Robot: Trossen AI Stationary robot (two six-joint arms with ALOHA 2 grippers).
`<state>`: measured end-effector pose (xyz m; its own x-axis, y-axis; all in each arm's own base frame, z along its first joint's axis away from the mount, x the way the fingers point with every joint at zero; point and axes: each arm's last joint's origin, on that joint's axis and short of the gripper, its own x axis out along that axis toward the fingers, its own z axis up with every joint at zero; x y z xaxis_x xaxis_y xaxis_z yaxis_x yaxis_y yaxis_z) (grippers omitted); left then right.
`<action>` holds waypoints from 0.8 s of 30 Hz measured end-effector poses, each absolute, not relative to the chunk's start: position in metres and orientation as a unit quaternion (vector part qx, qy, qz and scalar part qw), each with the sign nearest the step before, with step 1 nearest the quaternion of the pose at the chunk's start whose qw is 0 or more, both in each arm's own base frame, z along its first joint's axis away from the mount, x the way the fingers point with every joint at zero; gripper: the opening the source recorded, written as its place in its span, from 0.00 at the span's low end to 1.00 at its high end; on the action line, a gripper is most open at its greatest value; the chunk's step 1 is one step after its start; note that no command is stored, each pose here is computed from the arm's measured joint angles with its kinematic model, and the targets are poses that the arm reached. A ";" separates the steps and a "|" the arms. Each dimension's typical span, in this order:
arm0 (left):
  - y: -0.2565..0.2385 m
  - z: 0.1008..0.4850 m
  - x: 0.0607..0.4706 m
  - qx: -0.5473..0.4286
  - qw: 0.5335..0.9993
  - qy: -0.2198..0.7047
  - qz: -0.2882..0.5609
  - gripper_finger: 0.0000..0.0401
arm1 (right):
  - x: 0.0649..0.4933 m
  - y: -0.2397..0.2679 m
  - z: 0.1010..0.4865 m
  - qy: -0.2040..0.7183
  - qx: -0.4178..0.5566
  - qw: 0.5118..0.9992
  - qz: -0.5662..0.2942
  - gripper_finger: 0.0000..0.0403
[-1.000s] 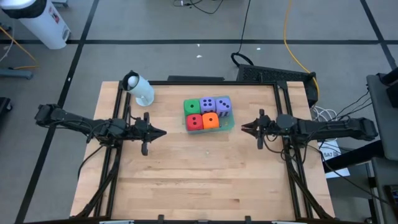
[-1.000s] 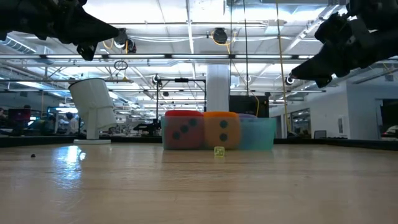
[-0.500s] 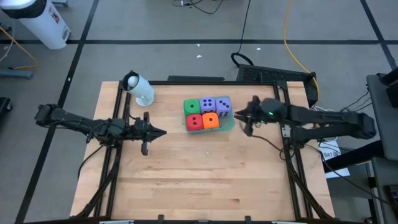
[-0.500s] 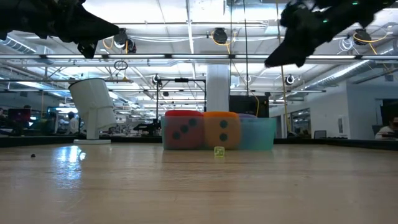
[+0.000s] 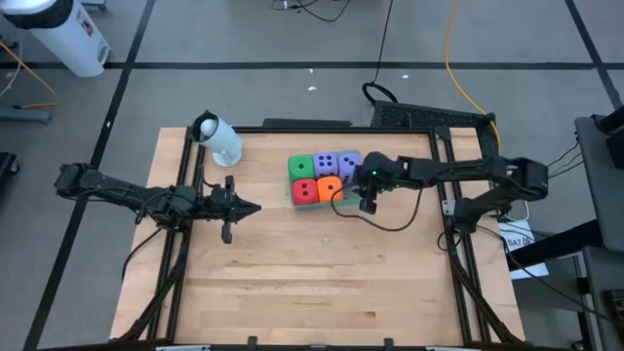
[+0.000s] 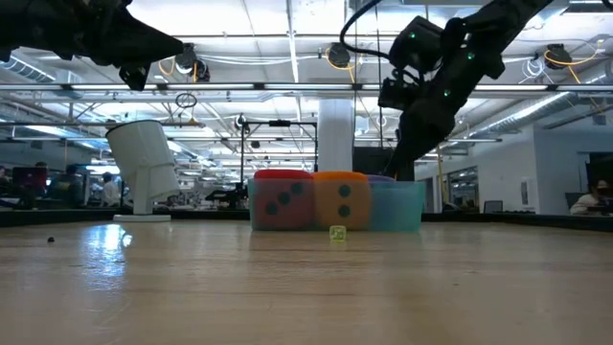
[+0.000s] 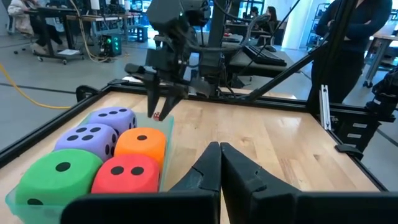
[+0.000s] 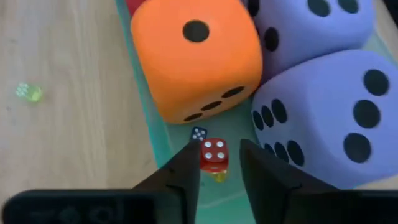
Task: Pick & Place Dice
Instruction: Put the small red dice into the blue bin
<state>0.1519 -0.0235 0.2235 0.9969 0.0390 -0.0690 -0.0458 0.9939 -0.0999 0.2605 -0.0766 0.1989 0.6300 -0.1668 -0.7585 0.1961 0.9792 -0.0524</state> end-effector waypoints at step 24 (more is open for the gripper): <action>-0.023 0.220 0.152 -0.043 0.998 0.049 0.022 0.04 | 0.264 -0.067 0.203 0.414 -0.033 0.898 -0.148 0.72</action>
<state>0.1517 -0.0234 0.2204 0.9942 0.0395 -0.1000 -0.0479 0.9954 -0.0827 0.2636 -0.0666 0.2028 0.6139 -0.2927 -0.7331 0.2384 0.9541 -0.1812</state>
